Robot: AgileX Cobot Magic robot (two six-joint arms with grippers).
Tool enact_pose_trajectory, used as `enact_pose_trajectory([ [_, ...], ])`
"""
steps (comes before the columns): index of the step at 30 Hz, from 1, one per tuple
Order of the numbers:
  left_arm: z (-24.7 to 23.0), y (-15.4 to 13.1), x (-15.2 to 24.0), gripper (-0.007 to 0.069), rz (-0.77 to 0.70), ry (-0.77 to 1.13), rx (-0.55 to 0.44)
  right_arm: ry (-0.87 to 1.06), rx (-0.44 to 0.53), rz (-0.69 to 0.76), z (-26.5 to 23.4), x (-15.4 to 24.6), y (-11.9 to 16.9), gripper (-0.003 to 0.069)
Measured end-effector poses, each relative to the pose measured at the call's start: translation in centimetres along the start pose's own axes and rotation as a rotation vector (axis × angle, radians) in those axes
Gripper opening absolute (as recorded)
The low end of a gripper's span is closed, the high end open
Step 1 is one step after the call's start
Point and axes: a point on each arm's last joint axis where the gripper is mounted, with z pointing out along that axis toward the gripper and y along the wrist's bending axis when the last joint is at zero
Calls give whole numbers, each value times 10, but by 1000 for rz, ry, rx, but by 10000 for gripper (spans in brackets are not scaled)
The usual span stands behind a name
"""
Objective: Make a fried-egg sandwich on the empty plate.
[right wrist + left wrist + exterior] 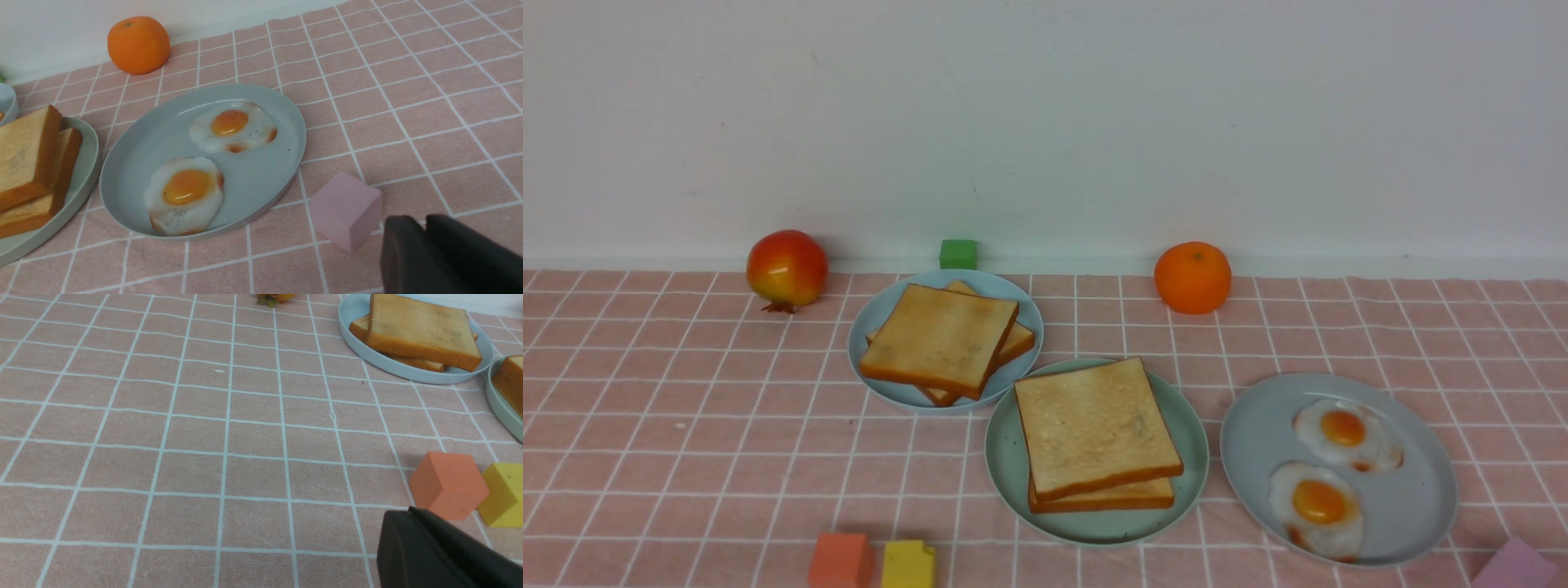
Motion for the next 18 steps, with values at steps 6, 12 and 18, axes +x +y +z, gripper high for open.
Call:
enact_pose_trajectory([
  [6, 0, 0, 0, 13, 0, 0, 0, 0, 0, -1, 0, 0, 0, 114],
  [12, 0, 0, 0, 13, 0, 0, 0, 0, 0, -1, 0, 0, 0, 122],
  [18, 0, 0, 0, 13, 0, 0, 0, 0, 1, -2, 0, 0, 0, 132],
])
